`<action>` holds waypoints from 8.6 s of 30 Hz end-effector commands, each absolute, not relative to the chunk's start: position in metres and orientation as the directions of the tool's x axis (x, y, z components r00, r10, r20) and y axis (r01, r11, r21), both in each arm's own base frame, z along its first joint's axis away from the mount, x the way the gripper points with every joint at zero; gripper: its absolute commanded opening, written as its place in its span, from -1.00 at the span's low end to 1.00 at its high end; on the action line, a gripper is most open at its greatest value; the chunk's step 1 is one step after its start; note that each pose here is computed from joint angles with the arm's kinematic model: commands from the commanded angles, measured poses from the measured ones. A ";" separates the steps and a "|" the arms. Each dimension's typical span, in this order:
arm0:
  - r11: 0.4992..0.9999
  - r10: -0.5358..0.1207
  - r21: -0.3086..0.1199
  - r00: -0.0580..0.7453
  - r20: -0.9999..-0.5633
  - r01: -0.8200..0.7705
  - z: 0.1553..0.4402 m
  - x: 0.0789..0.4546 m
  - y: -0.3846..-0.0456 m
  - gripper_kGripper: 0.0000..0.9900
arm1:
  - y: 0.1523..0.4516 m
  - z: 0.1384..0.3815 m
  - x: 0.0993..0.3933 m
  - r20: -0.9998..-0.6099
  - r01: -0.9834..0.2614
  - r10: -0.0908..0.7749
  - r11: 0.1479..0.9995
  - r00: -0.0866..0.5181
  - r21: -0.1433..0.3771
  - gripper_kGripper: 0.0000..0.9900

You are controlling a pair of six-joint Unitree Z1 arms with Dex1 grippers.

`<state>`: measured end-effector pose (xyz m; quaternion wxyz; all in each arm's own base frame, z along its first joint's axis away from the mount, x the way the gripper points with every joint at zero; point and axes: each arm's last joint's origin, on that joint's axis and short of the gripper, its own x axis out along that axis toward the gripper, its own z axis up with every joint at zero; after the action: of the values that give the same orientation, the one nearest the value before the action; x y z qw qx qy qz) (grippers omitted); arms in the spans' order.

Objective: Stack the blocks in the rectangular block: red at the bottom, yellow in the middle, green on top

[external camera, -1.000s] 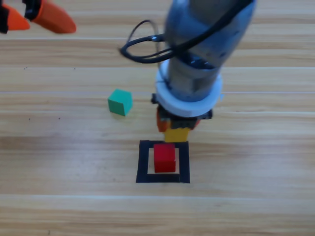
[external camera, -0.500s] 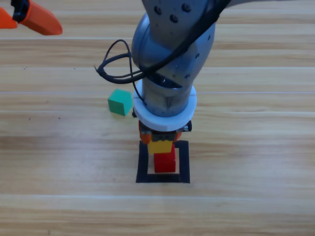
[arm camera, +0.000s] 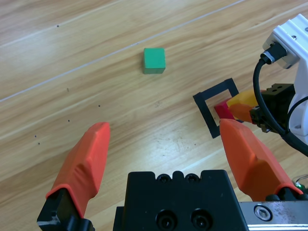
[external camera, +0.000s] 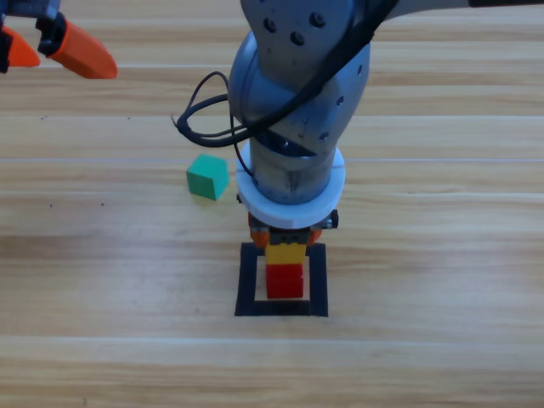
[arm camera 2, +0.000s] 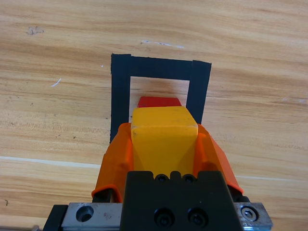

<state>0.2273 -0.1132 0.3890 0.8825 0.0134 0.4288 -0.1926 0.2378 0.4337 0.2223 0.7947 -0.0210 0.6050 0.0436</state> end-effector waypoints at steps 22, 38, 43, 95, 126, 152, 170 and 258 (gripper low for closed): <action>0.934 -0.299 -0.146 0.487 -0.821 0.327 0.357 0.244 -0.116 0.97 | 0.446 0.180 0.238 -0.970 -0.097 -0.032 0.994 0.243 -0.057 -0.68; 0.936 -0.296 -0.153 0.472 -0.831 0.316 0.348 0.249 -0.114 0.97 | 0.445 0.174 0.240 -0.971 -0.094 -0.049 0.993 0.234 -0.073 -0.68; 0.936 -0.299 -0.162 0.464 -0.834 0.312 0.343 0.252 -0.113 0.97 | 0.445 0.171 0.241 -0.971 -0.093 -0.054 0.993 0.232 -0.077 -0.68; 0.957 -0.278 -0.213 0.409 -0.869 0.198 0.293 0.345 -0.128 0.97 | 0.302 0.352 0.200 -0.890 -0.195 0.045 0.979 0.453 -0.050 1.00; 0.955 -0.251 -0.167 0.371 -0.894 0.246 0.302 0.362 -0.185 0.92 | 0.194 0.303 0.182 -0.724 -0.711 0.478 0.702 0.497 -0.025 0.99; 0.979 -0.001 -0.027 0.125 -0.992 -0.204 0.197 0.435 -0.278 0.96 | 0.195 0.304 0.179 -0.721 -0.760 0.522 0.649 0.456 -0.011 0.99; 0.979 0.057 0.045 0.056 -0.997 -0.198 0.163 0.445 -0.279 0.88 | 0.196 0.302 0.180 -0.726 -0.764 0.523 0.645 0.447 -0.005 0.99; 1.000 -0.002 0.000 0.067 -0.998 0.028 0.272 0.286 -0.369 -0.97 | 0.196 0.297 0.180 -0.745 -0.762 0.507 0.648 0.434 -0.003 0.99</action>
<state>0.2842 -0.3580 0.2941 0.7411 -0.0105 0.6711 -0.0153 0.1762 0.2008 0.3097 0.8331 -0.1704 0.3491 0.3937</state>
